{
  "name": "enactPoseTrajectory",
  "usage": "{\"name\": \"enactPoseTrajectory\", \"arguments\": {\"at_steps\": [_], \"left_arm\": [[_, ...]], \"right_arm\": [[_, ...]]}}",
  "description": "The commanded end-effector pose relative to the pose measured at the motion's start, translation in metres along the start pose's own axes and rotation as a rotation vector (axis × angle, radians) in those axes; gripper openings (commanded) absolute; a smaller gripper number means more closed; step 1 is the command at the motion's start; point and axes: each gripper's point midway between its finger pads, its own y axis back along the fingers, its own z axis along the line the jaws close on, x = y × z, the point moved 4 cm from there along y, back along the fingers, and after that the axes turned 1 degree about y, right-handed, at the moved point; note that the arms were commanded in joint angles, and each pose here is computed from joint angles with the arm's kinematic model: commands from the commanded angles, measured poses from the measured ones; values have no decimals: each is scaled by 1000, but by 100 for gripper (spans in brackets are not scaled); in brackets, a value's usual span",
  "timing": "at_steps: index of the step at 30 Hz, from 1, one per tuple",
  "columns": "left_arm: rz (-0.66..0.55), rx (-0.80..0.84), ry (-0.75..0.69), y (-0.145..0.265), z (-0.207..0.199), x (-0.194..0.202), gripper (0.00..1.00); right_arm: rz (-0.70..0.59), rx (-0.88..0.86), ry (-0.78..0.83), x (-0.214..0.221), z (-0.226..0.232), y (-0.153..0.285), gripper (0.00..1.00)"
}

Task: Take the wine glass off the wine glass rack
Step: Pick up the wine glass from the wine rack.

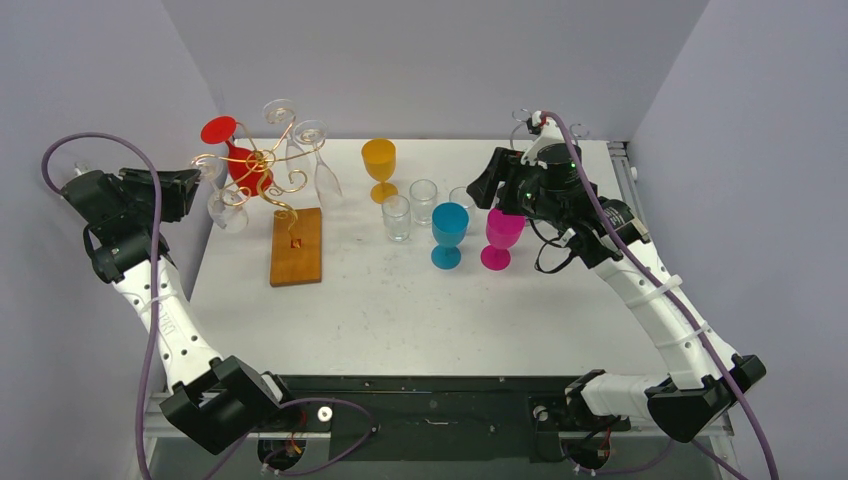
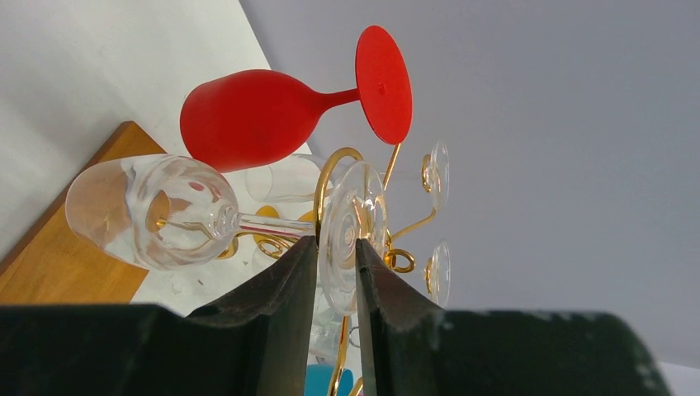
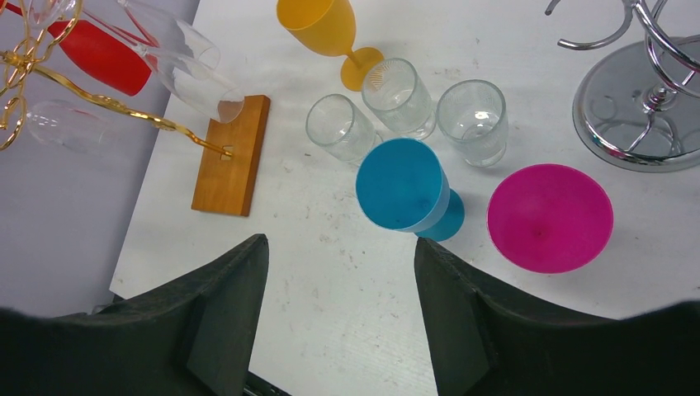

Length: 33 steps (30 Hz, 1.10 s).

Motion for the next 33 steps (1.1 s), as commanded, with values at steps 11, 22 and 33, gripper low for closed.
{"name": "enactPoseTrajectory", "arguments": {"at_steps": [11,22,33], "left_arm": [[-16,89,-4,5,-18,-5,7],[25,116,48,9,-25,1,0],[-10,155,99,11,-32,-3,0]], "right_arm": [[-34,-17,5,-8,1,-1,60],[-32,-14,4,-7,0,-2,60],[-25,-8,2,-5,-2,-5,60]]}}
